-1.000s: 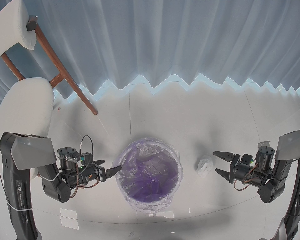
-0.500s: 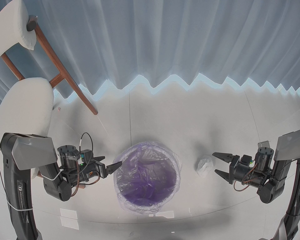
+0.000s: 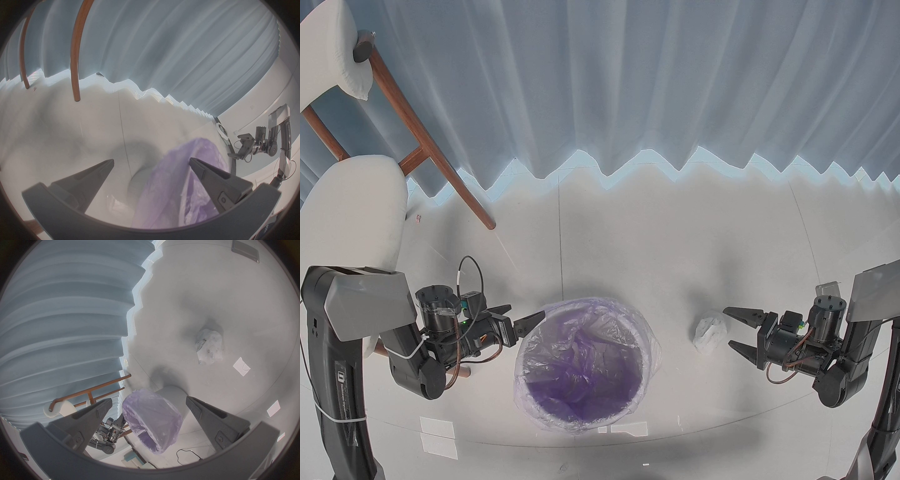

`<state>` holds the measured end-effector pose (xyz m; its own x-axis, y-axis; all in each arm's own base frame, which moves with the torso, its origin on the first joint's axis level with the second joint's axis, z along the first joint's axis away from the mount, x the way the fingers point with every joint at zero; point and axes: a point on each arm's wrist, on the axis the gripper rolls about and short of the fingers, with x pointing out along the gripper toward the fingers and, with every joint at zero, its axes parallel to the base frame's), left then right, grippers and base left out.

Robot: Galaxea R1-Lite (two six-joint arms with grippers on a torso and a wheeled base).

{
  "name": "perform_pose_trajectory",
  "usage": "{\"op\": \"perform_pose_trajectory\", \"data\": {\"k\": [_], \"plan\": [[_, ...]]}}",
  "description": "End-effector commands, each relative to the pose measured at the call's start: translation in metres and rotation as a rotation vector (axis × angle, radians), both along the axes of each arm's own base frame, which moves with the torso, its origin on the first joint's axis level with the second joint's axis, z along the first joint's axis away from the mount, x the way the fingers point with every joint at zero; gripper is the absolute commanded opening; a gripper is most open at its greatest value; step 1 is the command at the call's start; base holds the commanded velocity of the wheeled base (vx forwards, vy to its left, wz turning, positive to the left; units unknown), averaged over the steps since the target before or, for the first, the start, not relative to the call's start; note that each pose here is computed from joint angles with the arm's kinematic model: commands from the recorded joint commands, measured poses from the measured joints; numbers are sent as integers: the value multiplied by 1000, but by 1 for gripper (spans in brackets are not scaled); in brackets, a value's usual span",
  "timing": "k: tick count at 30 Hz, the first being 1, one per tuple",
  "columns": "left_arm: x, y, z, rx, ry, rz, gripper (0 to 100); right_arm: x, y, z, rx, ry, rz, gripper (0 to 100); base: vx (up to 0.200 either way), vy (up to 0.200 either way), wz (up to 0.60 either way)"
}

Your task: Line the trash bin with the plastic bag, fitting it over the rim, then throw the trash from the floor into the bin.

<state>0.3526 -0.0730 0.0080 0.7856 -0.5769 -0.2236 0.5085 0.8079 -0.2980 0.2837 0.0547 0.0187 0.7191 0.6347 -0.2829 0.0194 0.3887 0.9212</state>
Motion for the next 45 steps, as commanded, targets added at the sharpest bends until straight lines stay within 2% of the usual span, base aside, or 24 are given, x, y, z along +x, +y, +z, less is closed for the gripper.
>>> {"op": "perform_pose_trajectory", "data": {"k": [1, 18, 22, 23, 24, 25, 26, 29, 30, 35, 37, 42, 43, 44, 45], "plan": [[-2, -4, 0, -5, -5, -10, 100, 0, 1, -1, -2, -9, 4, 100, 0, 0, 0], [1, -5, 1, -2, -13, 8, 100, 0, 1, -3, -3, -3, 5, 100, 0, 0, 0], [0, -7, 3, -4, -18, 7, 100, -5, 9, 0, -4, -6, 35, 100, 0, 0, 0], [0, -6, 6, -5, -27, 8, 100, -15, 23, 8, -4, -21, 88, 100, 0, 0, 0], [0, -6, 6, -5, -27, 8, 100, -15, 23, 8, -4, -21, 88, 100, 0, 0, 0], [-3, -5, 29, -24, -86, 11, 100, -48, 55, 30, 14, -43, 210, 100, 0, 0, 0], [-5, -4, 39, -40, -103, 12, 100, -58, 68, 37, 24, -55, 251, 100, 0, 0, 0], [-10, -2, 63, -94, -138, 15, 100, -67, 96, 49, 26, -85, 260, 100, 0, 0, 0], [-14, -2, 78, -124, -163, 16, 100, -62, 113, 49, -3, -70, 240, 100, 0, 0, 0], [-32, 1, 113, -163, -228, -7, 100, -38, 154, 45, -220, 31, 137, 100, 0, 0, 0], [-36, 3, 123, -168, -254, -17, 100, -36, 166, 48, -278, 48, 135, 100, 0, 0, 0], [-41, 8, 134, -170, -274, -6, 100, -38, 188, 45, -414, 123, 197, 100, 0, 0, 0], [-41, 8, 134, -170, -274, -6, 100, -38, 188, 45, -414, 123, 197, 100, 0, 0, 0], [-41, 9, 134, -168, -274, -3, 100, -34, 201, 37, -476, 148, 190, 100, 0, 0, 0], [-41, 10, 134, -167, -275, 0, 100, -31, 206, 33, -498, 152, 175, 100, 0, 0, 0]]}}
